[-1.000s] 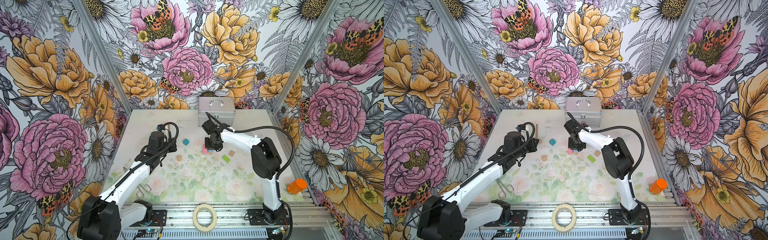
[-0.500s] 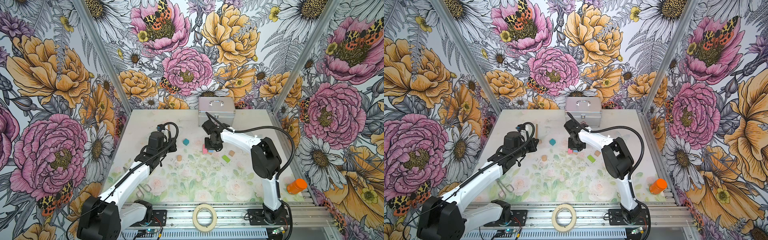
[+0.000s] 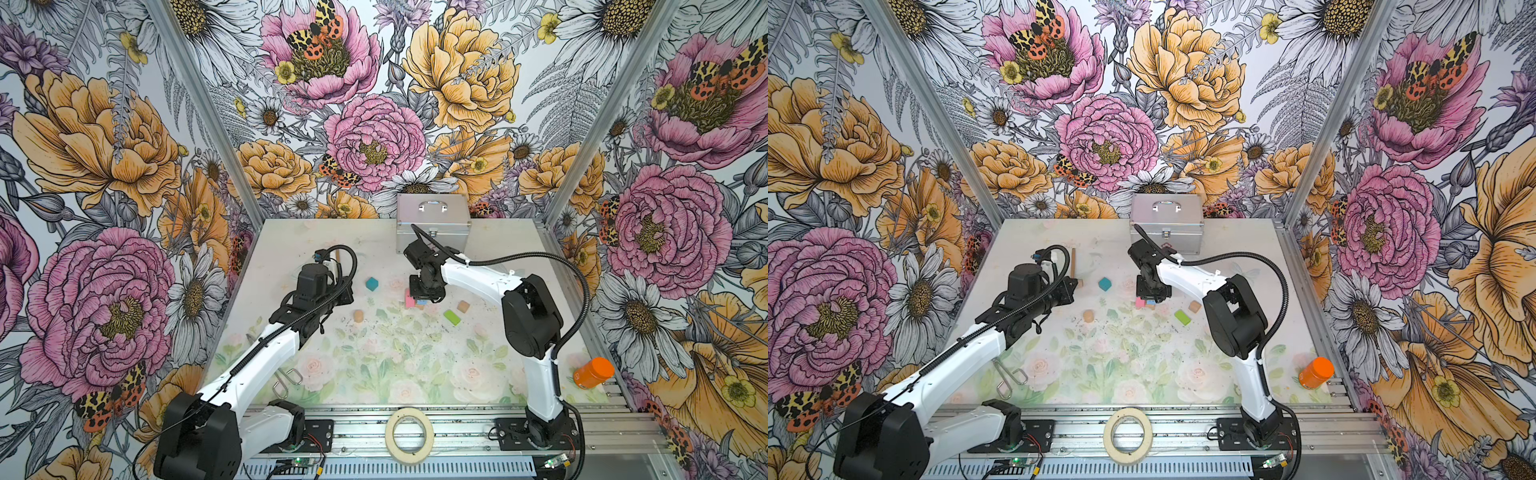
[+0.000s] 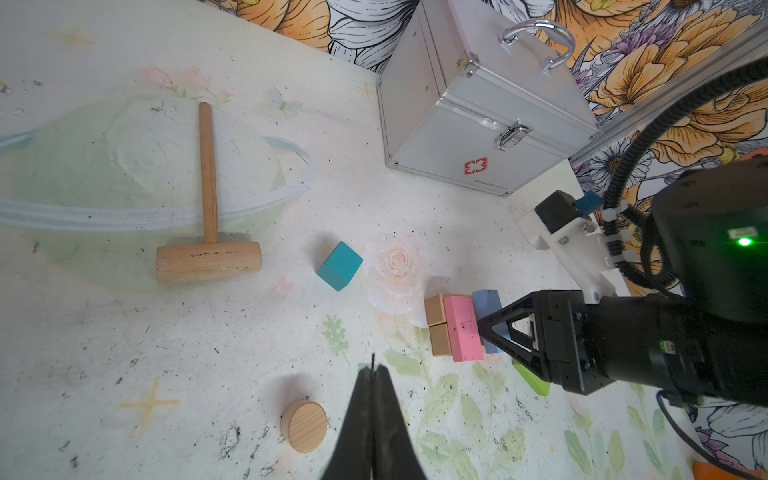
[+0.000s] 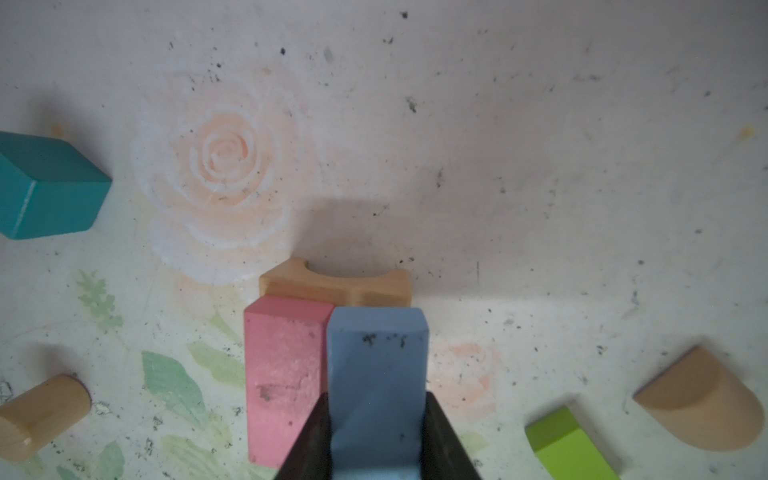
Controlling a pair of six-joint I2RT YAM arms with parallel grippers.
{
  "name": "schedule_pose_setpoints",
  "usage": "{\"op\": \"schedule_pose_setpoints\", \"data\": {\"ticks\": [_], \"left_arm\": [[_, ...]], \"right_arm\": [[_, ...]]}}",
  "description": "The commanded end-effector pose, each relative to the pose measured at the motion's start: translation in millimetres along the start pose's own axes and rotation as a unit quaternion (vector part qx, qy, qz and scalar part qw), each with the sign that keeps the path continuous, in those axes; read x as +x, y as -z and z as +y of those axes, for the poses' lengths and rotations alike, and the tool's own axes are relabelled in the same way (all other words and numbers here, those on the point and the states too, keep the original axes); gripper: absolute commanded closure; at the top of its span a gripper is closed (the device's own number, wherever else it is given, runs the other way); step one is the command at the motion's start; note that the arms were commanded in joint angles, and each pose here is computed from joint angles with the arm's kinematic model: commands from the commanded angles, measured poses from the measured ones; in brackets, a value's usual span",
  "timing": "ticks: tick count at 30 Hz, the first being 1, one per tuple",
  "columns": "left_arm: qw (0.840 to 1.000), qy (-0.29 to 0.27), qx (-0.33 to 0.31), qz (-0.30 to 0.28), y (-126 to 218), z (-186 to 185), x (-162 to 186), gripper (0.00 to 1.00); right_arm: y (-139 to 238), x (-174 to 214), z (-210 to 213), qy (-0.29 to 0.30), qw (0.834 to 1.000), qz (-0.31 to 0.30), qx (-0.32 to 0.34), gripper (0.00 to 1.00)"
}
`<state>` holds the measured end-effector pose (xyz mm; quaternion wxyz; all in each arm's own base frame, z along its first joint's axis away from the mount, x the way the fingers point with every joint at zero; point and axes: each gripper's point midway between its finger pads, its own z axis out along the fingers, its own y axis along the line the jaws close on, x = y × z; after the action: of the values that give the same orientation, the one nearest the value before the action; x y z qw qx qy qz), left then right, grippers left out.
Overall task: Build the wood block tower
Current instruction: 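Lower the blue block upright against the stack next to the pink block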
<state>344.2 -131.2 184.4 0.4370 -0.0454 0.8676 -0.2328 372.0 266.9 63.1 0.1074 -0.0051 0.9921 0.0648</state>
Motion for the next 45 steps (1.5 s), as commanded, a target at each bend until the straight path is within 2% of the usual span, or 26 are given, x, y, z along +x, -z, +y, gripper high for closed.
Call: {"op": "schedule_pose_setpoints", "data": {"ticks": [1, 33, 38, 45], "left_arm": [[1.0, 0.003, 0.008, -0.022, 6, -2, -10, 0.98], [1.0, 0.005, 0.016, -0.021, 6, -5, -10, 0.97], [1.0, 0.006, 0.023, -0.018, 5, -9, -9, 0.98], [0.999, 0.001, 0.035, -0.008, -2, -21, -6, 0.98]], "right_arm": [[1, -2, 7, -0.002, 1.0, -0.001, -0.005, 0.67], [12, -5, 5, -0.004, 1.0, -0.013, 0.001, 0.6], [28, -10, 5, -0.004, 1.0, -0.029, -0.004, 0.59], [72, -19, 4, -0.006, 0.997, -0.075, -0.02, 0.56]]}}
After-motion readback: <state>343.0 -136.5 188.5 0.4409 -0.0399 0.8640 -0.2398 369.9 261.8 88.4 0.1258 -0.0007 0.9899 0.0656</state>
